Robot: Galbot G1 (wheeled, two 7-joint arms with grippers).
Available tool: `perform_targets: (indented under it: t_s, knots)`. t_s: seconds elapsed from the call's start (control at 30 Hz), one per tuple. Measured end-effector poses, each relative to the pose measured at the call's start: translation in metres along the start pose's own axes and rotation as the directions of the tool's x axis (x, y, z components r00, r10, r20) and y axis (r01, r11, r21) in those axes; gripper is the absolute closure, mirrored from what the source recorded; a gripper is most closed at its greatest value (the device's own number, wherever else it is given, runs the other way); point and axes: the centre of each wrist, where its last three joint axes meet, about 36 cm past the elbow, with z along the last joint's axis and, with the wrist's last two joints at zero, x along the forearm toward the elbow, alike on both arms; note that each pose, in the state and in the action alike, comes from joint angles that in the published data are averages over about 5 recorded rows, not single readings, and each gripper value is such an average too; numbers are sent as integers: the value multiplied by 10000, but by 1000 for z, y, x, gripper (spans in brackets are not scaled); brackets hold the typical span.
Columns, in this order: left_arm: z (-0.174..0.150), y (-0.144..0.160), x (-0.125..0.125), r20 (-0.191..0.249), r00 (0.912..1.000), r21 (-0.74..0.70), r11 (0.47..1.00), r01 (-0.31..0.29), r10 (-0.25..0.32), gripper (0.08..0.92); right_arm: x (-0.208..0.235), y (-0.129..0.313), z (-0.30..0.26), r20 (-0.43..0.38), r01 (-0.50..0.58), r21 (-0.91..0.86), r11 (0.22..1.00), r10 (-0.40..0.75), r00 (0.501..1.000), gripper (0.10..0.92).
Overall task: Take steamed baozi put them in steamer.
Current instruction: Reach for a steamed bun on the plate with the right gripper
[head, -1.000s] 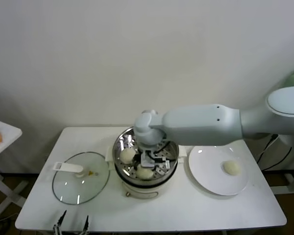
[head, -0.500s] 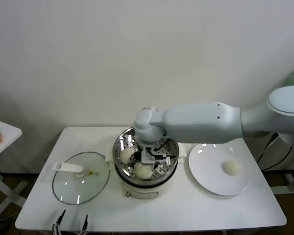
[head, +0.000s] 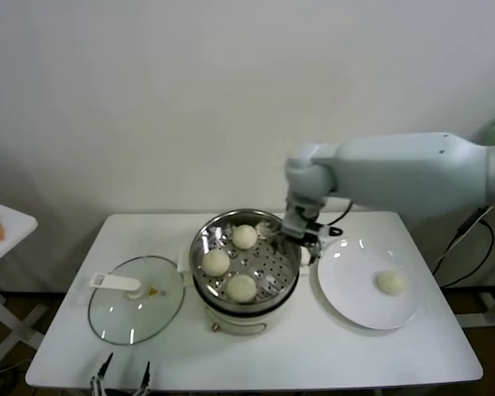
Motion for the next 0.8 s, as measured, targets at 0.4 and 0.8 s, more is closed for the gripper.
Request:
perform_targets:
  t_s: [0.4,0.8]
  knots:
    - [1,1,1,-22,10000,17,10000,8,-7,177,-31,114,108,-304,193,-4642,8855,-377,9988,200]
    - [4,-1,4,-173,9998,6,10000,-21,21,177,-98,190,161,-489,351,-6533,7563,-884,9949,200]
